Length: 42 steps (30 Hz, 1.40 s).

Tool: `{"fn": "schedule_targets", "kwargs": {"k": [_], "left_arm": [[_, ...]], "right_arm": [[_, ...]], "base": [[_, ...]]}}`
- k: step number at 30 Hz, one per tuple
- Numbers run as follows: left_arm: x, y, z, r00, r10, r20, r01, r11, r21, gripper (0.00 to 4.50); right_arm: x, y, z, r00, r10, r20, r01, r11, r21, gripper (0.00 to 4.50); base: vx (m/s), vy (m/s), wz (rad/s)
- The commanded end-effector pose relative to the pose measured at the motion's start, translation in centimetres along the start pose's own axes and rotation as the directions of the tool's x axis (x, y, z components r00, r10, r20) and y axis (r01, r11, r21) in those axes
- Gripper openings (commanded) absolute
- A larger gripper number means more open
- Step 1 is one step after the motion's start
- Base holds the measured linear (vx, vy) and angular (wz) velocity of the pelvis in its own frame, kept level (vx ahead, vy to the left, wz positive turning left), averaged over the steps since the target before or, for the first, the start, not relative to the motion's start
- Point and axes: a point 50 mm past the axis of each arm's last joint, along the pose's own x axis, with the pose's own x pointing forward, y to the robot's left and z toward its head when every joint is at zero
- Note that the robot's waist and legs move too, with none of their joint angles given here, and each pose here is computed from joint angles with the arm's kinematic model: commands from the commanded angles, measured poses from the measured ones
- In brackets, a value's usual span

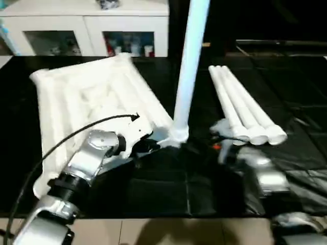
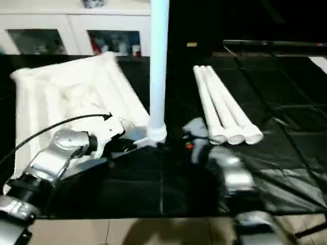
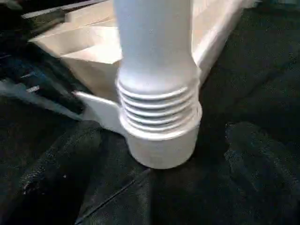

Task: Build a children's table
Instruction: Rotate leg to tighten

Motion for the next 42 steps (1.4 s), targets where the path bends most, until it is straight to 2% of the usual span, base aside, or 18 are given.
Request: {"fn": "schedule_targets", "kwargs": {"k": [1, 7, 13, 20, 22, 27, 30, 32, 40, 42], "left_arm": [[0.5, -1.1, -0.8, 0.992, -0.112, -0.061, 0.115, 0.993, 0.04, 0.0], [0.4, -1.8, -0.9, 0.969, -0.236, -0.07, 0.242, 0.966, 0.095, 0.0], [0.4, -2.6, -0.8, 0.937, -0.337, -0.094, 0.347, 0.927, 0.14, 0.0], [0.2, -2.7, -0.7, 0.915, -0.387, -0.114, 0.401, 0.901, 0.164, 0.0], [0.2, -2.7, -0.7, 0.913, -0.391, -0.12, 0.407, 0.898, 0.17, 0.0], [0.0, -2.7, -0.8, 0.907, -0.401, -0.13, 0.419, 0.891, 0.174, 0.0], [0.0, -2.6, -0.8, 0.906, -0.402, -0.132, 0.421, 0.89, 0.173, 0.0], [0.0, -2.6, -0.8, 0.905, -0.403, -0.133, 0.422, 0.89, 0.173, 0.0], [0.1, -2.5, -0.9, 0.907, -0.404, -0.123, 0.419, 0.895, 0.152, 0.0], [0.4, -2.3, -0.6, 0.926, -0.368, -0.083, 0.375, 0.921, 0.108, 0.0]], "right_arm": [[-0.4, 0.4, 0.4, 0.997, 0.077, -0.017, -0.077, 0.997, -0.018, 4.49], [-1.0, 0.5, 1.2, 0.978, 0.19, -0.083, -0.197, 0.976, -0.088, 4.49], [0.2, 0.4, 2.1, 0.96, 0.253, -0.123, -0.268, 0.955, -0.127, 4.49], [1.1, 1.3, 2.0, 0.908, 0.38, -0.175, -0.402, 0.909, -0.11, 4.49], [1.3, 1.2, 2.0, 0.902, 0.393, -0.178, -0.414, 0.904, -0.106, 4.15], [1.4, 1.2, 1.9, 0.892, 0.414, -0.184, -0.434, 0.896, -0.089, 3.73], [1.4, 1.3, 1.8, 0.886, 0.424, -0.188, -0.444, 0.892, -0.08, 3.65], [1.4, 1.3, 1.8, 0.882, 0.431, -0.189, -0.451, 0.889, -0.075, 3.32], [1.4, 1.6, 1.4, 0.877, 0.45, -0.169, -0.462, 0.886, -0.039, 2.84], [1.5, 2.0, 0.8, 0.889, 0.436, -0.139, -0.441, 0.898, -0.002, 2.83]], "base": [[0.0, 0.0, 0.0], [0.0, 0.0, 0.0], [0.0, 0.0, 0.0], [0.0, 0.0, 0.0], [0.0, 0.0, 0.0], [0.0, 0.0, 0.0], [0.0, 0.0, 0.0], [0.0, 0.0, 0.0], [0.0, 0.0, 0.0], [0.0, 0.0, 0.0]]}}
